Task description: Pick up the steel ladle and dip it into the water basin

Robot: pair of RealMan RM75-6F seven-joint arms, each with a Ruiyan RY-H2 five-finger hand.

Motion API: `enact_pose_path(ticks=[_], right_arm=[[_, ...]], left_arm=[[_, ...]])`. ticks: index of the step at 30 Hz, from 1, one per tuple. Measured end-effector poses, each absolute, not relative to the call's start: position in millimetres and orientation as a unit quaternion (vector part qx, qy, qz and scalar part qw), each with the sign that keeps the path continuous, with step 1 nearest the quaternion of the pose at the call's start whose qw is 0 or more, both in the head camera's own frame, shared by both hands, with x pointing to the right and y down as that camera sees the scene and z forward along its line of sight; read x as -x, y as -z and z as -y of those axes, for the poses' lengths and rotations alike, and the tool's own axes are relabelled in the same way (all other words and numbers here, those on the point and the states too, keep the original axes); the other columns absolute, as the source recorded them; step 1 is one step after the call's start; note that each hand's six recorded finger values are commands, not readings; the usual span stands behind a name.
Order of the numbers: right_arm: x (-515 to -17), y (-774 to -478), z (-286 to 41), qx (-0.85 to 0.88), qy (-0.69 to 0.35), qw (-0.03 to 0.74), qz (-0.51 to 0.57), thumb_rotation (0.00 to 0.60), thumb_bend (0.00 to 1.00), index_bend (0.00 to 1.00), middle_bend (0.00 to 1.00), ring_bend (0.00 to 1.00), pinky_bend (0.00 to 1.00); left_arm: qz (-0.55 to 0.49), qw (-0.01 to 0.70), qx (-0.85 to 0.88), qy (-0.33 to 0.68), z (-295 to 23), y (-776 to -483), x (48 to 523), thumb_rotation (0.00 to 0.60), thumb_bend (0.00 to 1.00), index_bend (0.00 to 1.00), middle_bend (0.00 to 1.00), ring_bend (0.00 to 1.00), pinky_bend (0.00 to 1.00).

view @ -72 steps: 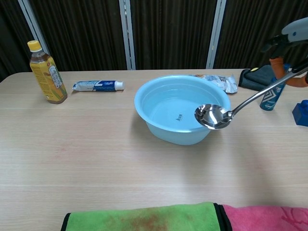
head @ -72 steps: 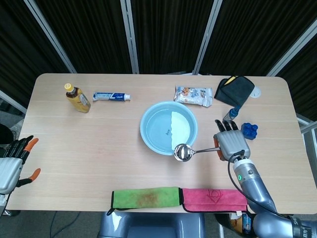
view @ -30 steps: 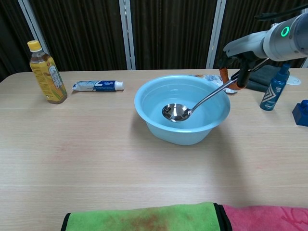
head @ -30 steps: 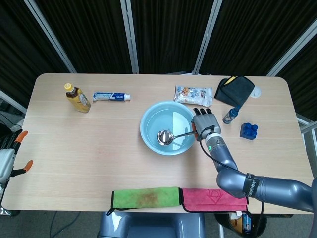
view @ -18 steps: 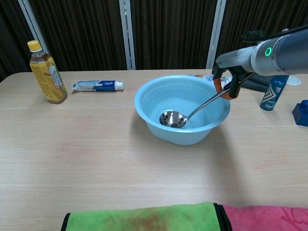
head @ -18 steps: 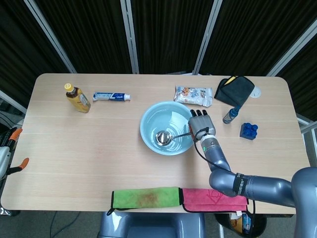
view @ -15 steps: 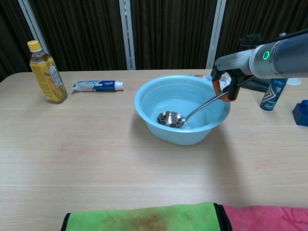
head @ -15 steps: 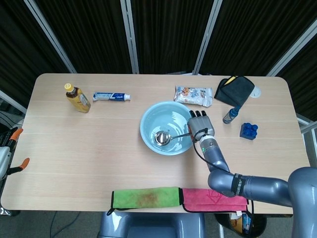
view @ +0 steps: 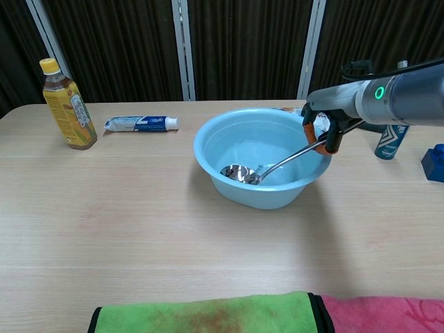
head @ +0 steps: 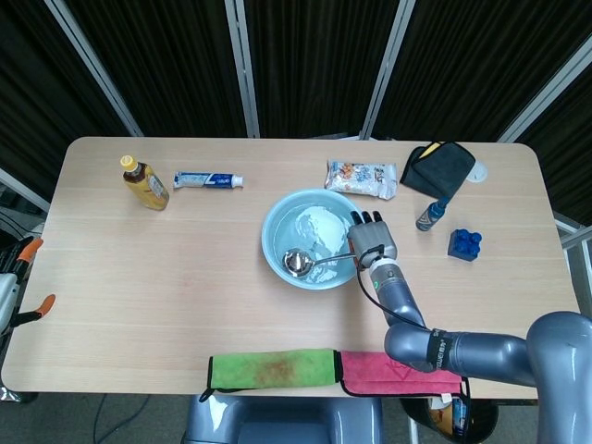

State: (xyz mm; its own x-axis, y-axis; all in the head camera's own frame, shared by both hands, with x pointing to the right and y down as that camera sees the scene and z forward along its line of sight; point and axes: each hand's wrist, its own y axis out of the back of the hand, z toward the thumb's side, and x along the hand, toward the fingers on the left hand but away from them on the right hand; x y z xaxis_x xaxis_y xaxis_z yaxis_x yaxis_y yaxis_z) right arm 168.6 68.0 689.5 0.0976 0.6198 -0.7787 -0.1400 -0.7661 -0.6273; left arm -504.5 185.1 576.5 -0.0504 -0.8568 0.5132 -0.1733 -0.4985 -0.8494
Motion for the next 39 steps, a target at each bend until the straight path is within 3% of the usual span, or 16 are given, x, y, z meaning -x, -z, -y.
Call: enact_pose_path(ticks=[26, 39], right_arm=[[-169, -684, -76, 0.686, -0.643, 0.293, 0.173, 0.6, 0.78, 0.69, 0.03, 0.0, 0.0], [-161, -648, -68, 0.692, -0.632, 0.293, 0.188, 0.6, 0.77, 0.69, 0.04, 0.0, 0.0]], left_arm=[[-0.406, 0.286, 0.636, 0.59, -187, -575, 501, 0.6, 0.38, 0.0, 0.0, 0.0, 0.0], [-0.407, 0.286, 0.638, 0.588, -187, -574, 501, 0.6, 0.37, 0.0, 0.0, 0.0, 0.0]])
